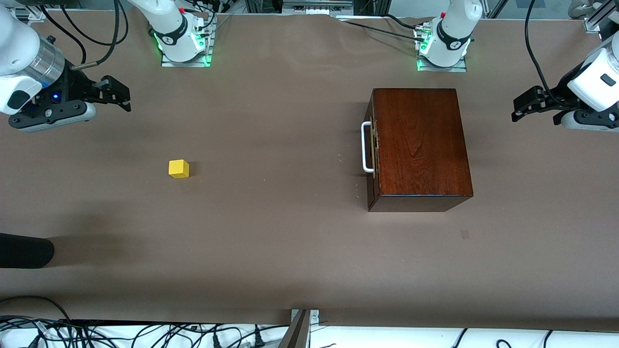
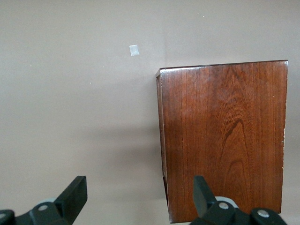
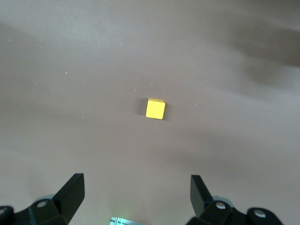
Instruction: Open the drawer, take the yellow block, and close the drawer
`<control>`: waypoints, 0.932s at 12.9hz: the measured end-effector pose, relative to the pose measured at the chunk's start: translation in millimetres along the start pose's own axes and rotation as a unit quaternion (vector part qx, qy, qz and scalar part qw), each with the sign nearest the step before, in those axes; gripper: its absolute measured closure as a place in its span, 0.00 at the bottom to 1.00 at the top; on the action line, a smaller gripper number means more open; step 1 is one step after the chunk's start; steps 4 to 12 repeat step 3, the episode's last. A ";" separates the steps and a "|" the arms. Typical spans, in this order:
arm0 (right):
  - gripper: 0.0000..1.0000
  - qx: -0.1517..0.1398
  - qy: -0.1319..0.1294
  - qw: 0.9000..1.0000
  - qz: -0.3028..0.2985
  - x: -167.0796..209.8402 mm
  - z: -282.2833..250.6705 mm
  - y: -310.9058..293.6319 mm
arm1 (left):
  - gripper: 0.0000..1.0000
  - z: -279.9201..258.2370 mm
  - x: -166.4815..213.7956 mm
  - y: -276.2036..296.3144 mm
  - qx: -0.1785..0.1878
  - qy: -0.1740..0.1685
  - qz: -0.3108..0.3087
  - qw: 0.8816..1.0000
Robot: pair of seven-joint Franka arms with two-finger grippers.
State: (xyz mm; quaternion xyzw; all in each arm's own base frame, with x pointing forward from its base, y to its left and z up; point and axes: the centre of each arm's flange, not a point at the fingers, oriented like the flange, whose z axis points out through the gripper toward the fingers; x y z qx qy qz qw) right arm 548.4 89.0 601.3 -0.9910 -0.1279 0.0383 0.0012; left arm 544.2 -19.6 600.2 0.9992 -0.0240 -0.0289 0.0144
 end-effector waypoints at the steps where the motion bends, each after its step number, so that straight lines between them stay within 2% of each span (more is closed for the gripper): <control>1: 0.00 0.000 -0.001 1.000 0.000 -0.1 0.1 0.0 | 0.00 0.3 0.0 0.2 0.000 0.000 0.001 1.000; 12: 0.00 0.000 -0.002 1.000 0.000 -0.3 0.3 0.0 | 0.00 0.6 0.0 0.2 0.000 -0.001 0.003 1.000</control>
